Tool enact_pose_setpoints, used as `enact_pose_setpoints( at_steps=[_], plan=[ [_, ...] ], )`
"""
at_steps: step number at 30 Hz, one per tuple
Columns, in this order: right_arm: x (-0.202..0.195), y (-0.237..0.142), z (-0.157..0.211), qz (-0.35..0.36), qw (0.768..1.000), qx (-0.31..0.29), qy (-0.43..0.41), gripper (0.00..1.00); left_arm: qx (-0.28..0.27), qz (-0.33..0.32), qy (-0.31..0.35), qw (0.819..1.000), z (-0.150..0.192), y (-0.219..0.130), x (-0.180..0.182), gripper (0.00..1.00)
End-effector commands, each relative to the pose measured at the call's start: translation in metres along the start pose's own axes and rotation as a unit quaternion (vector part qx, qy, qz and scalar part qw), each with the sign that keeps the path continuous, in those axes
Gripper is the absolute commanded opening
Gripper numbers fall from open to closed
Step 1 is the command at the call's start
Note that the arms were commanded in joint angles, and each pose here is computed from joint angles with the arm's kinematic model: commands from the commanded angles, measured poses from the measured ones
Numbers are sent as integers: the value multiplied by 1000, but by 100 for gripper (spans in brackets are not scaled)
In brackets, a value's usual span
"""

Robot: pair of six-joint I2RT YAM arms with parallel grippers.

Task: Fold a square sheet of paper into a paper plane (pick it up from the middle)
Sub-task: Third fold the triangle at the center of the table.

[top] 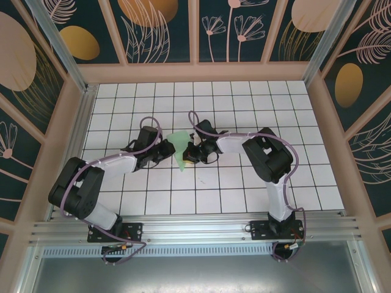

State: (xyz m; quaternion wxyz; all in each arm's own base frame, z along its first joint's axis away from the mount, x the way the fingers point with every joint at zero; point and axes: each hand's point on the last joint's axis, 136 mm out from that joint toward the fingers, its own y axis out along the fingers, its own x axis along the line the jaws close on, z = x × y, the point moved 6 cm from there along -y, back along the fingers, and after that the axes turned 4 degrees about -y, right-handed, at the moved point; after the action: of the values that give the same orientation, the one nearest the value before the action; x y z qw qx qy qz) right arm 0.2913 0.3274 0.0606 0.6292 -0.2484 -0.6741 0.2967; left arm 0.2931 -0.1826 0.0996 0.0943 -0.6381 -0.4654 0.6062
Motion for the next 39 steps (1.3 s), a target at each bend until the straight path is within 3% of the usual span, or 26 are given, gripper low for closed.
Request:
enact_pose_setpoints(
  at_steps=[1, 8, 14, 19, 27, 32, 39],
  plan=[
    [-28, 13, 12, 49, 997, 12, 55, 2, 24, 21, -13, 999, 19, 3, -1, 8],
    [-28, 14, 11, 38, 996, 6, 85, 2, 62, 55, -29, 996, 58, 3, -4, 7],
    [-29, 15, 12, 35, 995, 8, 91, 2, 66, 49, -42, 996, 63, 14, 2, 3],
    [-29, 15, 13, 34, 995, 8, 90, 2, 51, 21, -45, 997, 58, 19, 8, 2],
    [-23, 12, 7, 28, 997, 1, 76, 2, 69, -49, -58, 995, 70, 27, 38, 1],
    [-12, 5, -6, -2, 1000, -15, 20, 2, 70, -103, -62, 990, 75, 22, 55, 0],
    [-19, 1, -22, -1, 999, -27, -33, 2, 79, -122, -69, 987, 83, 20, 69, 0]
  ],
)
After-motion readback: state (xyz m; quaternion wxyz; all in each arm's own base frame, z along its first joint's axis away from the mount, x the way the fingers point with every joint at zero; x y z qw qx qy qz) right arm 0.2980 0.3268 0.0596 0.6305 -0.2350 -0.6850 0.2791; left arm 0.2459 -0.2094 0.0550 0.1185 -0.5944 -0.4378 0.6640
